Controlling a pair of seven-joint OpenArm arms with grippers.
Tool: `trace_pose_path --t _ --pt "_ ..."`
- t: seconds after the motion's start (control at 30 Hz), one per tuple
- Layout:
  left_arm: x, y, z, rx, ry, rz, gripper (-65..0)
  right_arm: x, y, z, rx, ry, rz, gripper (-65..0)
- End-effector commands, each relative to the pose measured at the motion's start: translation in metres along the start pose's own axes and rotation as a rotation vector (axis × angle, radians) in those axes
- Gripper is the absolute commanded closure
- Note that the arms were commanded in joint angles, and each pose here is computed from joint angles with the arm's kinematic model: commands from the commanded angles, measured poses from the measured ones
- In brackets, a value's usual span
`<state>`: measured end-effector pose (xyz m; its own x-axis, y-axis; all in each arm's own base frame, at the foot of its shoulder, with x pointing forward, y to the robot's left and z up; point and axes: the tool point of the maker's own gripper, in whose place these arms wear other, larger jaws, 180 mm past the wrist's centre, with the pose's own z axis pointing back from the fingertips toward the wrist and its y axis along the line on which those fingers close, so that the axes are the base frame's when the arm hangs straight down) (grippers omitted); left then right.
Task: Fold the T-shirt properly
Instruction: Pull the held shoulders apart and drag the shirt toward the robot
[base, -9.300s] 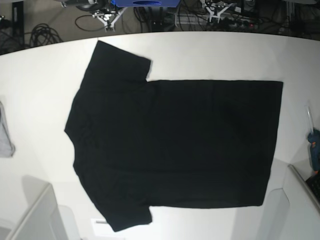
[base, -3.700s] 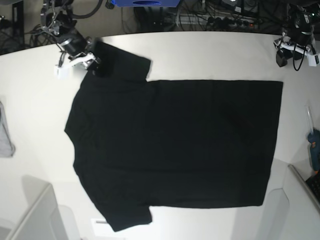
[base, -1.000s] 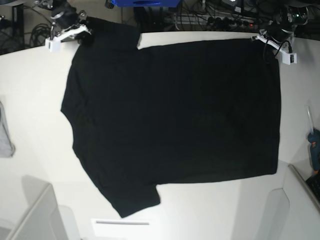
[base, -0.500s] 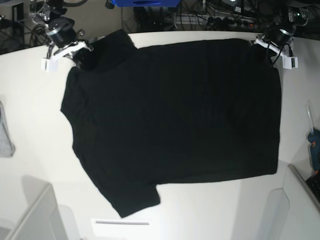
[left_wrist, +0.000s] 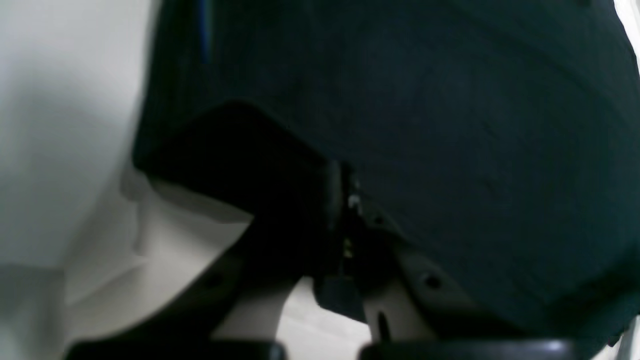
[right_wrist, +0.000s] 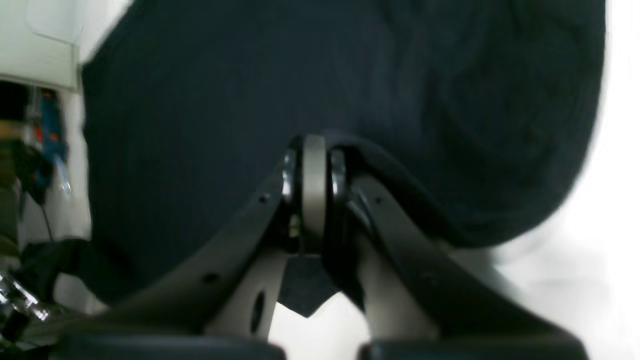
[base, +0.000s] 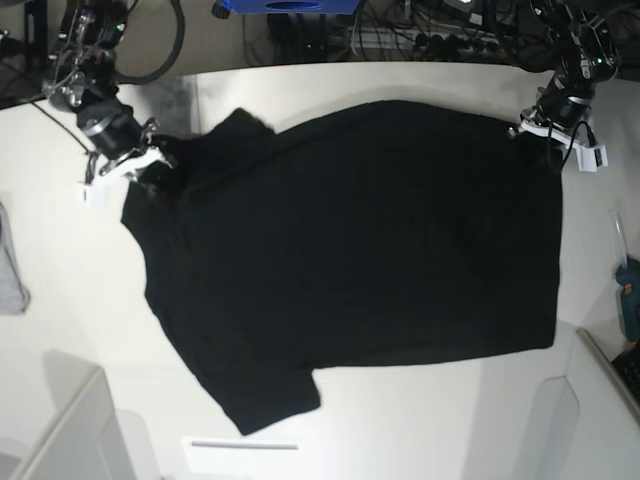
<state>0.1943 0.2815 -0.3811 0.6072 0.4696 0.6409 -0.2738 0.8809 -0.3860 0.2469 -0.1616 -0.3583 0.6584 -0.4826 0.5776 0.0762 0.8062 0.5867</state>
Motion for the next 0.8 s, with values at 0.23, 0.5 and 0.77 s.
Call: trace_pose_path --t 0.23,0.5,0.77 --pt "0.023 0.003 -0.015 0.003 -0.059 0.055 0.0 0.022 -0.006 -0.024 0.018 -0.026 -0.035 0.0" --pt "0.033 0.003 -0.028 -0.007 -0.076 0.090 0.0 0.035 -0.009 -0.042 0.027 -0.030 -0.064 0.0" --pt "0.048 0.002 -0.036 0.010 -0.106 0.141 0.0 0.051 -0.011 -0.052 -0.007 -0.046 -0.020 0.0"
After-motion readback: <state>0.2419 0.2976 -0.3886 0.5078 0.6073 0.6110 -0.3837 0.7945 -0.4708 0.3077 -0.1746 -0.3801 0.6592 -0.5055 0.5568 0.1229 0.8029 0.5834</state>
